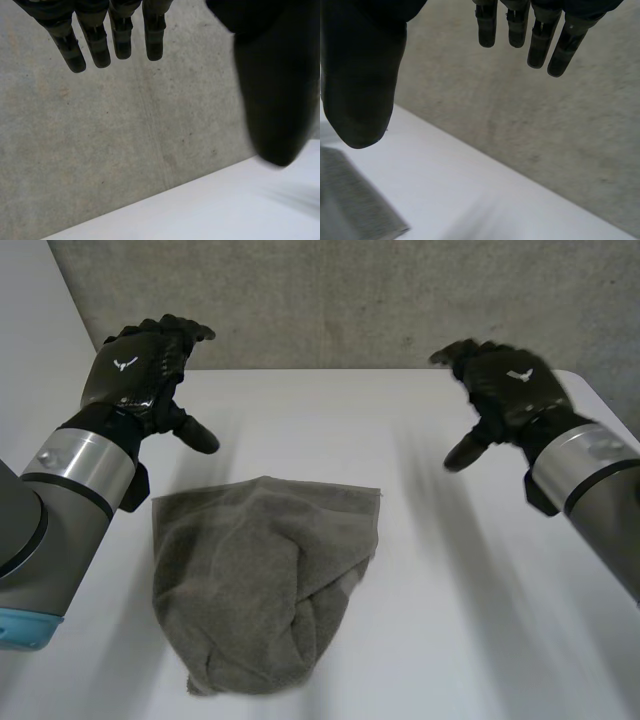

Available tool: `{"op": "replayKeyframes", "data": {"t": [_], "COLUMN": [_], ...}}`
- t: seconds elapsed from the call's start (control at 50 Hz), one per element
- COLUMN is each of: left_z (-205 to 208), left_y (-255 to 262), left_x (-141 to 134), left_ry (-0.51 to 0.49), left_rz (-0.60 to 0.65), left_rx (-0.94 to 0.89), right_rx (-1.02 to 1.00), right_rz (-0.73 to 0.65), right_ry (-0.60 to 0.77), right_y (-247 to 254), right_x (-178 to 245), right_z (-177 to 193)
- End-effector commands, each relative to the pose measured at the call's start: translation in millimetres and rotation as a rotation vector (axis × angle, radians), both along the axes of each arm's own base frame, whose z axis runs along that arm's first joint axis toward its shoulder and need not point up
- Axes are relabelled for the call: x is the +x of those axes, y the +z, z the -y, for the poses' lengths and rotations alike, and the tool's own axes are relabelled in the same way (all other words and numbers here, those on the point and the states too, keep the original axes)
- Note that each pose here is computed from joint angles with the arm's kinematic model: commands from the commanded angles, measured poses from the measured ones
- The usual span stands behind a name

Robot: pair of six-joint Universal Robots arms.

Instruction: Fold the towel.

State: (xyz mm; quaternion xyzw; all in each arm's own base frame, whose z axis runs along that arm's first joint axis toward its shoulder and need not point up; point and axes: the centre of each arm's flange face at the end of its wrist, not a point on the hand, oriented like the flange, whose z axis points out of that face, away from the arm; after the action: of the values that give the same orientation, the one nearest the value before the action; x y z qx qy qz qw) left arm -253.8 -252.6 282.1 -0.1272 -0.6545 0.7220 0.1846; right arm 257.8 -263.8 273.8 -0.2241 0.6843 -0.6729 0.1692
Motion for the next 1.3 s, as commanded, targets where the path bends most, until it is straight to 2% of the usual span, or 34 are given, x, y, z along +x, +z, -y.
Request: {"op": "replayKeyframes", "data": {"t": [0.02, 0.16, 0.24, 0.32, 0.46, 0.56, 0.6, 0.62, 0.66, 0.72, 0.76, 0.78, 0.82, 0.94, 0.98, 1.02, 1.04, 1.06, 1.08, 1.12, 1.14, 1.18, 1.24, 1.3], "left_z": [2, 6, 6, 5, 4, 2, 3, 3, 4, 4, 4, 4, 5, 5, 6, 9, 9, 11, 14, 17, 17, 20, 20, 20], "left_y": [-8, -16, -17, -19, -20, -24, -23, -23, -26, -28, -28, -28, -27, -25, -24, -22, -22, -22, -22, -22, -22, -22, -22, -22], "left_x": [7, 12, 12, 12, 12, 11, 9, 9, 8, 7, 8, 9, 10, 11, 12, 14, 14, 17, 20, 24, 24, 26, 27, 27], "left_ry": [0.023, 0.041, 0.041, 0.041, 0.040, 0.023, 0.011, 0.011, -0.008, -0.017, -0.018, -0.013, -0.008, -0.005, -0.002, 0.013, 0.013, 0.026, 0.039, 0.053, 0.053, 0.062, 0.066, 0.063], "left_rz": [0.044, 0.051, 0.052, 0.055, 0.057, 0.065, 0.064, 0.064, 0.068, 0.071, 0.072, 0.071, 0.070, 0.067, 0.066, 0.063, 0.063, 0.062, 0.062, 0.061, 0.061, 0.061, 0.062, 0.063], "left_rx": [0.019, 0.035, 0.039, 0.045, 0.047, 0.059, 0.054, 0.054, 0.067, 0.073, 0.075, 0.074, 0.071, 0.064, 0.061, 0.058, 0.058, 0.058, 0.059, 0.059, 0.059, 0.058, 0.058, 0.060], "right_rx": [0.105, 0.174, 0.205, 0.271, 0.276, 0.197, 0.088, 0.088, -0.020, -0.075, -0.175, -0.175, -0.243, -0.221, -0.179, -0.048, -0.047, 0.027, 0.028, 0.145, 0.146, 0.142, 0.115, 0.066], "right_rz": [-0.047, -0.145, -0.182, -0.227, -0.234, -0.176, -0.109, -0.109, -0.031, 0.005, 0.074, 0.074, 0.138, 0.177, 0.154, 0.031, 0.030, -0.065, -0.066, -0.296, -0.297, -0.465, -0.479, -0.413], "right_ry": [0.131, 0.257, 0.284, 0.285, 0.256, 0.263, 0.257, 0.257, 0.244, 0.241, 0.248, 0.248, 0.266, 0.308, 0.321, 0.357, 0.358, 0.371, 0.372, 0.470, 0.470, 0.615, 0.634, 0.554], "right_y": [-28, -76, -100, -138, -145, -112, -67, -67, -19, 7, 55, 55, 90, 96, 82, 32, 31, 3, 3, -48, -48, -72, -72, -55], "right_x": [31, 70, 84, 96, 100, 103, 106, 106, 106, 104, 96, 96, 86, 78, 79, 83, 83, 83, 83, 83, 83, 89, 91, 89], "right_z": [-29, -49, -49, -40, -31, -29, -23, -23, -18, -19, -32, -32, -48, -63, -65, -71, -71, -74, -74, -103, -103, -148, -156, -136]}}
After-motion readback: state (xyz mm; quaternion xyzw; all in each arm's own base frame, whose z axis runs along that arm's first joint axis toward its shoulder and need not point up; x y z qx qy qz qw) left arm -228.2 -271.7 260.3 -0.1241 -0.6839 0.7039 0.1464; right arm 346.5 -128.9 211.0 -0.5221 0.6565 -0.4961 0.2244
